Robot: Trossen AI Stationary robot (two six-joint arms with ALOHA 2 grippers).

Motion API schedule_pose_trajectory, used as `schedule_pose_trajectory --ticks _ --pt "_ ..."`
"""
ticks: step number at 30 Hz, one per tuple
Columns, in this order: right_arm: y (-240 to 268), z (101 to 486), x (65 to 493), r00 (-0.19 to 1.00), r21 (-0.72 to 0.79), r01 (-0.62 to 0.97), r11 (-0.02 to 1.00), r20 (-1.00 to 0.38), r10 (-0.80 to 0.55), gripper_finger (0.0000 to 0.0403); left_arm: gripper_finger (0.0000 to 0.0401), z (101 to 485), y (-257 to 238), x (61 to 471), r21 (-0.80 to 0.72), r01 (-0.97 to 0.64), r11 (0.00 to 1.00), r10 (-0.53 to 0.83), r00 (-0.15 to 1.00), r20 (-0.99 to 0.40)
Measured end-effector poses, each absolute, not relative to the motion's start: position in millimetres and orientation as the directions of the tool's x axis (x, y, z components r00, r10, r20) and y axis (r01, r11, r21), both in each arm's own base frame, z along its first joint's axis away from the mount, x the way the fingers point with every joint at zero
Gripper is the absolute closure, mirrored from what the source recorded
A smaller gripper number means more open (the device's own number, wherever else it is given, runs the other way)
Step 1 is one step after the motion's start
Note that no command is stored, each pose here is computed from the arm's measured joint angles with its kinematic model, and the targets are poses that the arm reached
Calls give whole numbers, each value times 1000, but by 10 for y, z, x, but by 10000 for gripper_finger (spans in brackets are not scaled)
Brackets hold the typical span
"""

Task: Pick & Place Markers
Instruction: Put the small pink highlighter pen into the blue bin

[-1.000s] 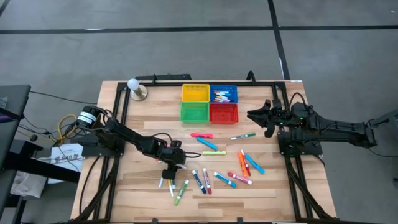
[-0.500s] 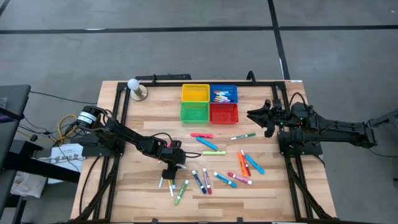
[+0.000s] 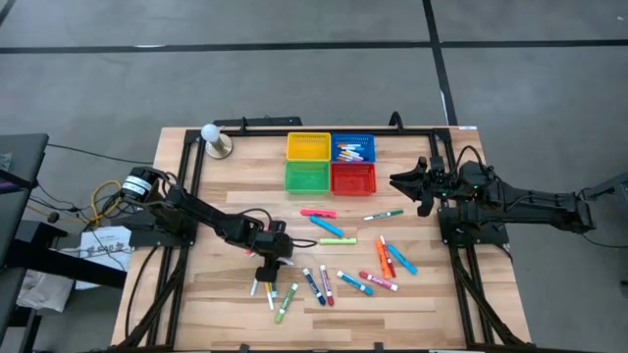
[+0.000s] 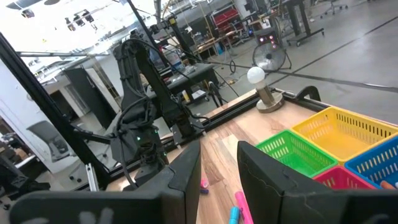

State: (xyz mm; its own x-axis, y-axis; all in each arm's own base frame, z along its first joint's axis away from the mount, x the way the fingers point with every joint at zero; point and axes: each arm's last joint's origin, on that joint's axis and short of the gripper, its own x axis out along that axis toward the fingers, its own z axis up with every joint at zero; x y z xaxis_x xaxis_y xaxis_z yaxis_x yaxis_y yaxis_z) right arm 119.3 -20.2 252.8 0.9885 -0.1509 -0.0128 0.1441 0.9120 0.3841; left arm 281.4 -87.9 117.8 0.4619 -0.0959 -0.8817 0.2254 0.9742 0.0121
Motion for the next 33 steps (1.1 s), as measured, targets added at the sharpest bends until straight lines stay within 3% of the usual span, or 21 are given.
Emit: schedule_pose_trajectory --ticks 7,23,33 --pt "-202 2528 1193 989 384 144 912 -13 -151 308 217 1172 -879 2803 7 226 974 -98 450 -888" --pt "-202 2527 1194 989 385 144 912 -13 -150 308 354 1157 -877 2769 -1 237 971 -102 415 -904" --pt "-202 2527 1194 989 385 143 912 -12 -150 308 347 1180 -857 2784 -16 233 972 -117 426 -897"
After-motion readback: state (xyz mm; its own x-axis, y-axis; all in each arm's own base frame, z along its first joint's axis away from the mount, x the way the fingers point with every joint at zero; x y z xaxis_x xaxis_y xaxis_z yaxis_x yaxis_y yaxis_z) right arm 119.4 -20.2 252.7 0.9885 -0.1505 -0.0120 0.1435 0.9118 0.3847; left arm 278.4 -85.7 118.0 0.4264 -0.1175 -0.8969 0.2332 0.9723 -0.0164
